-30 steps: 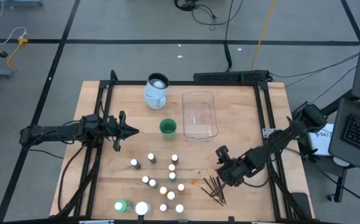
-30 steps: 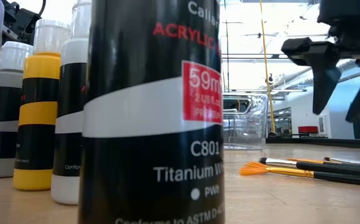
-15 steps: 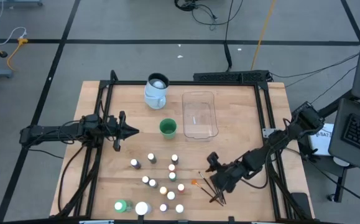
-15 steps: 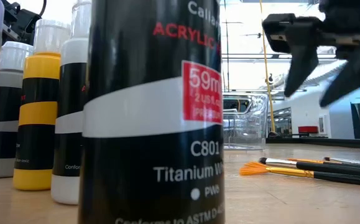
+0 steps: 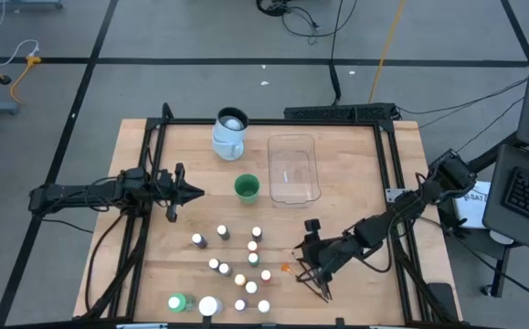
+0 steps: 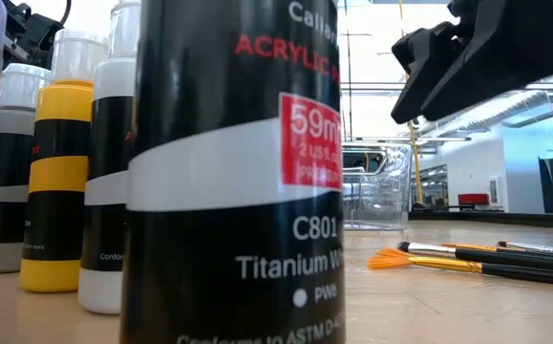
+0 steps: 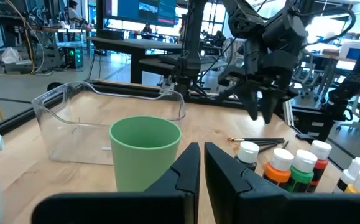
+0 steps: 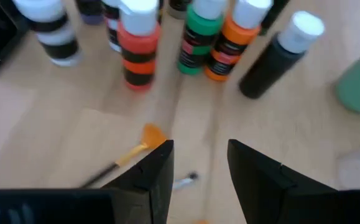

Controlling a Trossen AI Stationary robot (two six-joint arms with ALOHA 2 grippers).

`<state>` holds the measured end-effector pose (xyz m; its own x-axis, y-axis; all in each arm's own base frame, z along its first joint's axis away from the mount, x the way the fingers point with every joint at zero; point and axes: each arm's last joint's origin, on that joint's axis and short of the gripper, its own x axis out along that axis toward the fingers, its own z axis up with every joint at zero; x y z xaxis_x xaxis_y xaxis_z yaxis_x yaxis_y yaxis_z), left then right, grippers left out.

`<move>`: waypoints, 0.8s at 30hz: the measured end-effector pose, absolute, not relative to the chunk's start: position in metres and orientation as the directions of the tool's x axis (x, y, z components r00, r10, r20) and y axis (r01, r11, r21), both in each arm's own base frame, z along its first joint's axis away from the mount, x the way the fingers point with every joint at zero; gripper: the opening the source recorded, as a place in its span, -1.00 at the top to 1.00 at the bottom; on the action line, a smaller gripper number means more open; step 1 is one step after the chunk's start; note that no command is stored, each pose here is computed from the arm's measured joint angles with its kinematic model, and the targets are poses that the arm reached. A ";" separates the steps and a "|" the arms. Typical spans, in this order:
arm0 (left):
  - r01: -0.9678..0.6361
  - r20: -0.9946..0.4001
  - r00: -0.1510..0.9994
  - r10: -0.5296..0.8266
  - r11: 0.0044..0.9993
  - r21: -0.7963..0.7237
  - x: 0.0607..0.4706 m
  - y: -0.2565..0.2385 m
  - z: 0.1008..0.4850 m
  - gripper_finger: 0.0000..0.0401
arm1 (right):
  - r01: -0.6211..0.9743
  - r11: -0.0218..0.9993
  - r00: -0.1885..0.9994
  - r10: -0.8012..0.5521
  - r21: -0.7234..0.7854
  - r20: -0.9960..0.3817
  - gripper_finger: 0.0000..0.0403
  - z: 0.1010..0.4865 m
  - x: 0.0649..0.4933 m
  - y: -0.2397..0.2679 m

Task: Pick & Place Paint Supplies
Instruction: Put the yellow paintbrush into the green cup

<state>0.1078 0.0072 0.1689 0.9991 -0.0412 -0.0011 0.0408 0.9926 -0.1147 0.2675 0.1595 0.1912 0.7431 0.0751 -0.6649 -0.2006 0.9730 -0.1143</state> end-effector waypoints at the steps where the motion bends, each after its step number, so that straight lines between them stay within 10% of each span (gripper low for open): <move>1: 0.042 -0.001 0.999 -0.042 0.992 -0.117 0.108 0.007 0.169 0.87 | -0.193 0.977 0.743 0.084 -0.092 -0.664 0.29 0.191 0.268 0.160; 15: 0.039 -0.002 0.999 -0.041 0.963 -0.267 0.108 0.007 0.169 0.87 | -0.312 0.946 0.697 0.289 0.085 -0.657 0.38 0.180 0.265 0.189; 24: 0.023 -0.002 1.000 -0.025 0.962 -0.271 0.108 0.008 0.169 0.87 | -0.433 0.898 0.629 0.360 0.074 -0.689 0.84 0.152 0.261 0.212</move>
